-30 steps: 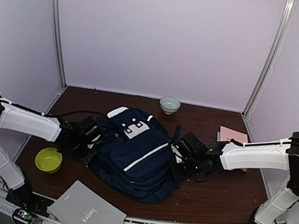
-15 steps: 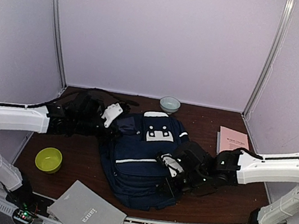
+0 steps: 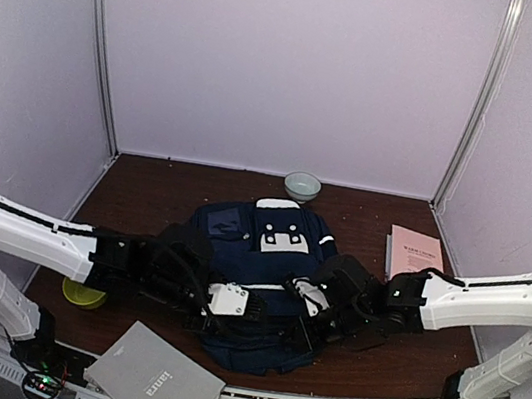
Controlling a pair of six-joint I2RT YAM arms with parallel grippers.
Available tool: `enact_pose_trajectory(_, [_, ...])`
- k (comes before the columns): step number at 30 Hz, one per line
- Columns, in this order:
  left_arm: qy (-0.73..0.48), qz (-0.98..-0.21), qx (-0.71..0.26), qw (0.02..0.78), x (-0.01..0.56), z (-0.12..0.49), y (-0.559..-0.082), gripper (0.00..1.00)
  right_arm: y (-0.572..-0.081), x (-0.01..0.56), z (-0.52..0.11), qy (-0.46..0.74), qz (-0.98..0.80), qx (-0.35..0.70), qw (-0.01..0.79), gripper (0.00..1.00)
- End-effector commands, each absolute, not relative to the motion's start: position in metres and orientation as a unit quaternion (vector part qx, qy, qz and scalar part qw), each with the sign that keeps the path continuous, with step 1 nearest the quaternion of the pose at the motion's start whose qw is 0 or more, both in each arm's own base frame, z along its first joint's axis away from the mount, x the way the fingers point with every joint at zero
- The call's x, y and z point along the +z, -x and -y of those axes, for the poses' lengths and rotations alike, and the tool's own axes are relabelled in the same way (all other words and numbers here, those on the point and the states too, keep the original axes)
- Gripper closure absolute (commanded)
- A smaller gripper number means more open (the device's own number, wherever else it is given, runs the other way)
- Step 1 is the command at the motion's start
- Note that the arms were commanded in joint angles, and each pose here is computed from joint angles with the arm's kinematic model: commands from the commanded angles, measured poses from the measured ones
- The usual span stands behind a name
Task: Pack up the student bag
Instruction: Zip the student bag into the second largest pocket of the bag.
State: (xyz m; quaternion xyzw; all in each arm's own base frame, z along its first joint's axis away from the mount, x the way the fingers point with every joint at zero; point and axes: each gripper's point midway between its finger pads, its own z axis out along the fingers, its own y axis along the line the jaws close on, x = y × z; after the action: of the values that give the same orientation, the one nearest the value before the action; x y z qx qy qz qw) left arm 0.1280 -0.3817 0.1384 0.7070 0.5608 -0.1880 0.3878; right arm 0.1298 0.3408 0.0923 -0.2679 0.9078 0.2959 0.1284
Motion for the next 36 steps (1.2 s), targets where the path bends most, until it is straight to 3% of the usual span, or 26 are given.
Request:
enact_pose_trajectory(1, [-0.729,-0.529,-0.141,0.411,0.142,0.408,-0.129,0.48,-0.132,0.103,-0.346,0.244,-0.899,0.338,0.134,1.00])
enact_pose_trajectory(7, [-0.719,-0.553,-0.101,0.408,0.130,0.424,-0.143,0.48,-0.134,0.103,-0.346,0.240,-0.899,0.339,0.135,1.00])
enact_pose_trajectory(10, [-0.701,-0.587,-0.031,0.403,0.118,0.419,-0.168,0.59,-0.135,0.103,-0.345,0.237,-0.900,0.338,0.136,1.00])
enact_pose_trajectory(12, [-0.705,-0.592,-0.018,0.390,0.109,0.417,-0.170,0.61,-0.137,0.103,-0.343,0.233,-0.902,0.337,0.137,1.00])
enact_pose_trajectory(21, [-0.733,-0.553,-0.156,0.365,0.112,0.423,-0.120,0.54,-0.147,0.094,-0.332,0.211,-0.910,0.330,0.135,1.00])
enact_pose_trajectory(24, [-0.722,-0.561,-0.161,0.372,0.113,0.427,-0.122,0.61,-0.148,0.093,-0.331,0.211,-0.911,0.327,0.137,1.00])
enact_pose_trajectory(30, [-0.722,-0.573,-0.137,0.362,0.101,0.430,-0.130,0.63,-0.149,0.090,-0.330,0.209,-0.913,0.324,0.134,1.00])
enact_pose_trajectory(36, [-0.750,-0.535,-0.134,0.366,0.106,0.437,-0.107,0.63,-0.151,0.089,-0.329,0.207,-0.913,0.325,0.136,1.00])
